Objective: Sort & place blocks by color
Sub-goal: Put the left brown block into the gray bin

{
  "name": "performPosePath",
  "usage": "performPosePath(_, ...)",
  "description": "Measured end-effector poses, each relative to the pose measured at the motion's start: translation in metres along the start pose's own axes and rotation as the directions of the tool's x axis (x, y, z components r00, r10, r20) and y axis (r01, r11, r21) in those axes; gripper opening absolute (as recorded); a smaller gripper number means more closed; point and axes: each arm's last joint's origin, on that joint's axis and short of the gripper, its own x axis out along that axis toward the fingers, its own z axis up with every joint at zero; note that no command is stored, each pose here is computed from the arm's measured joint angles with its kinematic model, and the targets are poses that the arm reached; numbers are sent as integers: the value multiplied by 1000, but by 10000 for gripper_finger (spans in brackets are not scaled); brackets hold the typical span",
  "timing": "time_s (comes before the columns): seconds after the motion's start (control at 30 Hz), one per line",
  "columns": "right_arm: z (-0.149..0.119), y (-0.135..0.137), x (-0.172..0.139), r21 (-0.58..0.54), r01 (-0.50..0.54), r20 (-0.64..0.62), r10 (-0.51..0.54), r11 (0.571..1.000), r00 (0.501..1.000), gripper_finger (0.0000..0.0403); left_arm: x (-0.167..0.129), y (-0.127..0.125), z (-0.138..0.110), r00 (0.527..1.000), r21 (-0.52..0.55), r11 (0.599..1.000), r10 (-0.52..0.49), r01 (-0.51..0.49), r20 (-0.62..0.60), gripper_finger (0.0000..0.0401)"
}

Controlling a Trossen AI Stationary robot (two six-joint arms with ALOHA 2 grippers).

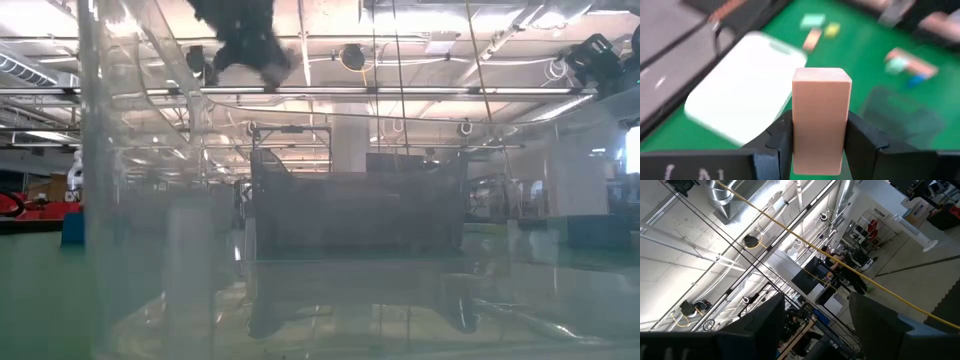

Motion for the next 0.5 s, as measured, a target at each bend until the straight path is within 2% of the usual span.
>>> performPosePath(0.07,0,0,0,1,-1,0,1,1000,1000,212,-7,-2,14,989,20,996,-90,88,114,131)
performPosePath(0.27,0,0,0,1,-3,-4,3,1000,1000,212,-18,-9,32,920,130,957,-285,259,269,131)
performPosePath(0.4,0,0,0,2,-4,-6,4,1000,1000,212,-22,-12,39,880,184,938,-340,293,333,131)
performPosePath(0.5,0,0,0,2,-4,-6,4,1000,1000,212,-22,-12,40,873,208,934,-349,291,341,131)
